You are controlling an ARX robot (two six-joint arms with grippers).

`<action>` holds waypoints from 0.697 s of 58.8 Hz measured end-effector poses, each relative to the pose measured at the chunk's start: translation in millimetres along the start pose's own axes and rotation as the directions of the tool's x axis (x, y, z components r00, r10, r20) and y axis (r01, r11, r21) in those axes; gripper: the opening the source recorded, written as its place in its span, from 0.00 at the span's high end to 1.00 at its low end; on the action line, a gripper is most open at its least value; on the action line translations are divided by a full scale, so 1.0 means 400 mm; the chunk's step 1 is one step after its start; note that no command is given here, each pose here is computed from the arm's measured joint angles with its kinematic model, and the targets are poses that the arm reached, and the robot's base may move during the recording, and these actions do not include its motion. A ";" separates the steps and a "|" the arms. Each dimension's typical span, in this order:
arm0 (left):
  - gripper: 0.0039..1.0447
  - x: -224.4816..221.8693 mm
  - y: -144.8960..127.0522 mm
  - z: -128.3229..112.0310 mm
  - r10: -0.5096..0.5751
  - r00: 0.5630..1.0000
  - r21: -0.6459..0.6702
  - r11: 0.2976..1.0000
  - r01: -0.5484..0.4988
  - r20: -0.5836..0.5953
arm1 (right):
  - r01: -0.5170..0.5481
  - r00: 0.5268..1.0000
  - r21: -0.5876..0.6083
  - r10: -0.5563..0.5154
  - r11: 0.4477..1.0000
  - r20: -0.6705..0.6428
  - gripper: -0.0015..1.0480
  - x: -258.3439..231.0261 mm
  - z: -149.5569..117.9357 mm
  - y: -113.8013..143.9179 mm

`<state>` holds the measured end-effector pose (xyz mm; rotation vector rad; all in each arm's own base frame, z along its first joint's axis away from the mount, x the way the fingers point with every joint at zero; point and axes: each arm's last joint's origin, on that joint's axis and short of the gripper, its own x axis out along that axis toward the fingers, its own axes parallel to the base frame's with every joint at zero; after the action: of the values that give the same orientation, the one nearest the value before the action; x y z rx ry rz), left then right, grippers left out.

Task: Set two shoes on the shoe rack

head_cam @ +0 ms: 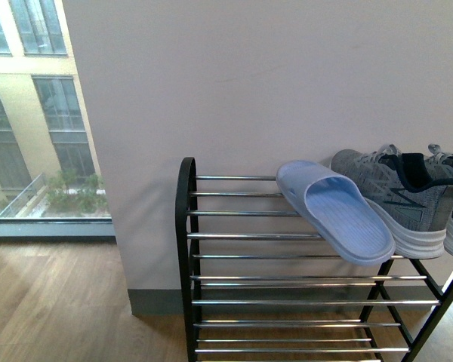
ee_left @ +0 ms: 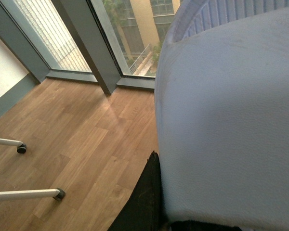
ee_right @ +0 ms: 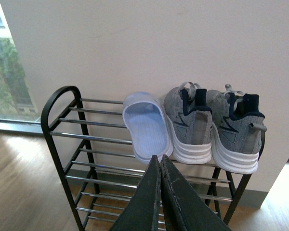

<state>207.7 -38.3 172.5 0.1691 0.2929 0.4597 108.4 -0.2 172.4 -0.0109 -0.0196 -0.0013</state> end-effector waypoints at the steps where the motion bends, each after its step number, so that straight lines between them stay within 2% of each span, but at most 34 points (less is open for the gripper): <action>1: 0.98 0.000 0.000 0.000 0.000 1.000 0.000 1.000 0.000 0.000 | 0.000 1.000 0.000 0.000 1.000 0.000 0.98 -0.001 0.000 0.000; 4: 0.98 0.000 0.000 0.000 0.000 1.000 0.000 1.000 0.000 0.000 | -0.001 0.999 0.000 0.001 1.000 -0.034 0.98 -0.016 -0.011 0.000; 30: 0.98 0.000 0.000 0.000 0.000 1.000 0.000 1.000 0.000 0.000 | 0.001 1.000 0.000 -0.001 1.000 -0.005 0.98 -0.029 -0.007 0.000; 35: 0.98 0.000 0.000 0.000 0.000 1.000 0.000 1.000 0.000 0.000 | 0.000 1.000 0.000 0.000 1.000 -0.005 0.88 -0.029 -0.007 0.000; 41: 0.98 0.000 0.000 0.000 0.000 1.000 0.000 1.000 0.000 0.000 | 0.000 1.000 0.000 0.000 1.000 -0.005 0.66 -0.029 -0.007 0.000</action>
<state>207.7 -38.3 172.5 0.1692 0.2929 0.4601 97.0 -0.2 169.5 -0.0109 -0.0151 -0.0016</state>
